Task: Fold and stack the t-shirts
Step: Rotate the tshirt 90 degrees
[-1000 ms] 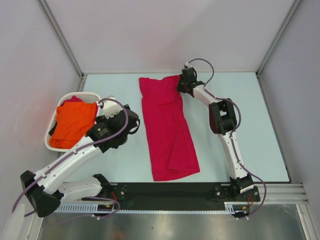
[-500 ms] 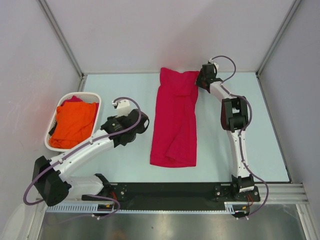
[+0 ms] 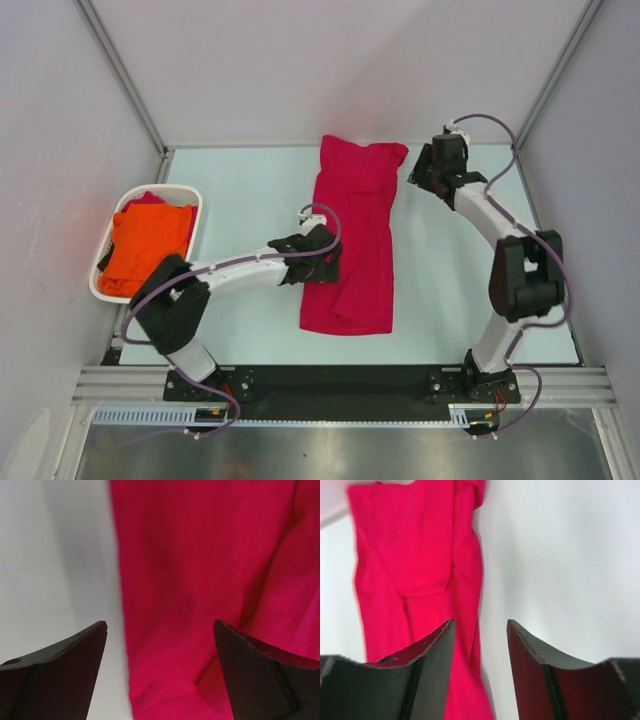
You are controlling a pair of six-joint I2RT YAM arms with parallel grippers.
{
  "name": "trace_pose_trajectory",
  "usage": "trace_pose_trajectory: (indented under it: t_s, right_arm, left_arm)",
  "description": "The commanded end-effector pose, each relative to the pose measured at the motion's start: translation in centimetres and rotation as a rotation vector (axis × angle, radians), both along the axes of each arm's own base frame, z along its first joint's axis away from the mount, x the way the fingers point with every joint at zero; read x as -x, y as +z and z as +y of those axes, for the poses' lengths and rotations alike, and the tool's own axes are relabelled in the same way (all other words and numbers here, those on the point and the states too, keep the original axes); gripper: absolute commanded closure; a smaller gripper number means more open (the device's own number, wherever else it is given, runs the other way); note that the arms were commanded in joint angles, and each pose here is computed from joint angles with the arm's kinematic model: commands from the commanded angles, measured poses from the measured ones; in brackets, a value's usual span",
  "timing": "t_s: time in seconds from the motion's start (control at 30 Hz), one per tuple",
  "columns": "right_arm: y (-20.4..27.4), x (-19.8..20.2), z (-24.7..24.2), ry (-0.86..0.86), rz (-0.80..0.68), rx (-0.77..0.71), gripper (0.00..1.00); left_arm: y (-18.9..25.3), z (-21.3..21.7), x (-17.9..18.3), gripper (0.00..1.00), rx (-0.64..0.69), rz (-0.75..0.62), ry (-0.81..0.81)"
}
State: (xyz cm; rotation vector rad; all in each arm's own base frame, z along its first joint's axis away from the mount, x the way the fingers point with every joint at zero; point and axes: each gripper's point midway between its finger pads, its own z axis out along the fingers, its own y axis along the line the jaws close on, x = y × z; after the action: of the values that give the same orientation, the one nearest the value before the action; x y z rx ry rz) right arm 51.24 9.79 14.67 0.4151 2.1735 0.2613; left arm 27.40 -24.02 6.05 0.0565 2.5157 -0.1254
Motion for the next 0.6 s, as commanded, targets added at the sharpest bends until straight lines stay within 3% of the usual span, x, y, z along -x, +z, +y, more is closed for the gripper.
trace_pose_trajectory:
  t_s: [0.0,0.13,0.27,0.4,0.57]
  right_arm:
    - [3.4,3.9,-0.4,0.018,-0.040,-0.026,0.49]
    - [3.7,8.7,-0.4,0.060,0.004,-0.042,0.51]
    - [0.1,14.1,1.8,0.153,0.145,-0.149,0.57]
    - [-3.6,20.0,2.8,0.186,0.286,-0.203,0.66]
    - [-5.8,25.6,4.8,0.243,0.362,-0.253,0.68]
  left_arm:
    - [0.6,-6.4,0.7,0.07,0.137,0.008,-0.149]
    - [1.0,-8.1,2.7,0.09,0.194,0.015,-0.184]
    - [1.1,-7.6,3.3,0.09,0.205,0.010,-0.167]
    - [0.9,-4.7,3.7,0.09,0.143,-0.011,-0.095]
    - [1.3,-0.1,4.2,0.04,0.027,-0.051,0.007]
